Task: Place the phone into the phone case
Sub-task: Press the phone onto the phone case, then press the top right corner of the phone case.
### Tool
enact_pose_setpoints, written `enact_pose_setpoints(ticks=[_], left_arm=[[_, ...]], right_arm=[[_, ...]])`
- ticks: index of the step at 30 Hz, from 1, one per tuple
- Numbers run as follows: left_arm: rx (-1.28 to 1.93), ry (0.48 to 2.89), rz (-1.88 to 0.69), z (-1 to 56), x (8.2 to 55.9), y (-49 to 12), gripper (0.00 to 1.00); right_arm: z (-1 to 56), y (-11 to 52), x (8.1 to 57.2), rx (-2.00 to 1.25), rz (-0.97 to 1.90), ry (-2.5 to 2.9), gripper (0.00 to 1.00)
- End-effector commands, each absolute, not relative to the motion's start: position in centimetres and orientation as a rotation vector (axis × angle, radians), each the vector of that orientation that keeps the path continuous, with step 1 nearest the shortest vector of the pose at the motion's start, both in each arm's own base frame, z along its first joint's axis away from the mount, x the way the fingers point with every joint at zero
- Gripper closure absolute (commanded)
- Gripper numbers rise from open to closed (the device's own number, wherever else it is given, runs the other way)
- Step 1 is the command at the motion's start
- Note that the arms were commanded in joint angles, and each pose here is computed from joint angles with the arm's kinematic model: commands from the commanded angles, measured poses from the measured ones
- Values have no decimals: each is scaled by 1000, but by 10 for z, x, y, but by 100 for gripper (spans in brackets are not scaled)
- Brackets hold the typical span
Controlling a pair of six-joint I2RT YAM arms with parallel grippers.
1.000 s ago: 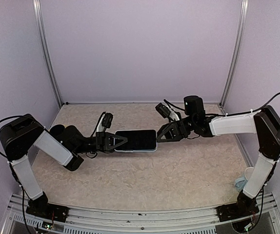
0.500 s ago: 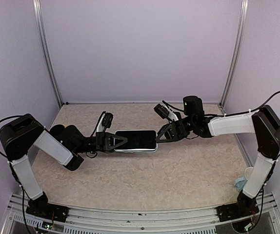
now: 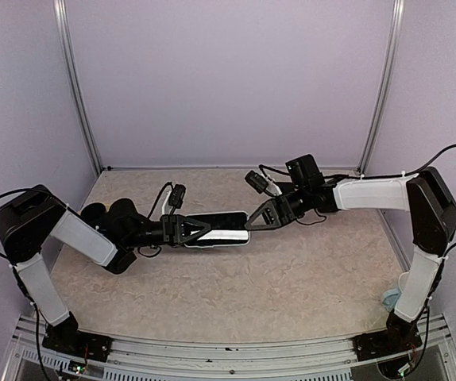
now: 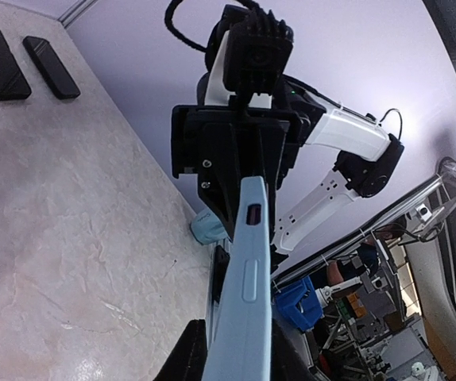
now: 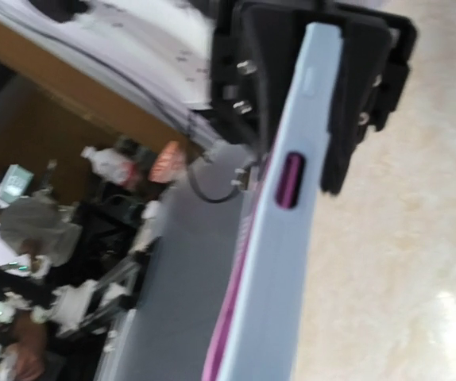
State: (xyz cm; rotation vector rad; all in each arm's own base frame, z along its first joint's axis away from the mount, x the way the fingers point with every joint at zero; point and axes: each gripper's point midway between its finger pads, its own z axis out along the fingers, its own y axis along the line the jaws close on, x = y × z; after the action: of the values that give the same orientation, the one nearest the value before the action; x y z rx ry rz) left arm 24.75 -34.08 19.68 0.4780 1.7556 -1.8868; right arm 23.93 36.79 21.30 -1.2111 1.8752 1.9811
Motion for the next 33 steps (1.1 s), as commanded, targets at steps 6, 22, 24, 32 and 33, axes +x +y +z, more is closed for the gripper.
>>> enact_pose_setpoints(ticks=[6,22,24,32,33], left_arm=[[488,1792,-1770,199,258,-349,82],[552,1772,-1688,201,252,-348,100],[567,1773,-1672,202,250,-350,100],[597,1785,-1633,201,246,-354,100],[598,1787,-1629,201,246,-354,100]], right_arm=[[205,378,246,-1224,1782,1947,100],[215,361,254,-1170,1779,1929,67],[216,359,258,-1153,1780,1929,66],[210,363,268,-1111,1764,1971,67],[209,363,268,-1110,1763,1973,67]])
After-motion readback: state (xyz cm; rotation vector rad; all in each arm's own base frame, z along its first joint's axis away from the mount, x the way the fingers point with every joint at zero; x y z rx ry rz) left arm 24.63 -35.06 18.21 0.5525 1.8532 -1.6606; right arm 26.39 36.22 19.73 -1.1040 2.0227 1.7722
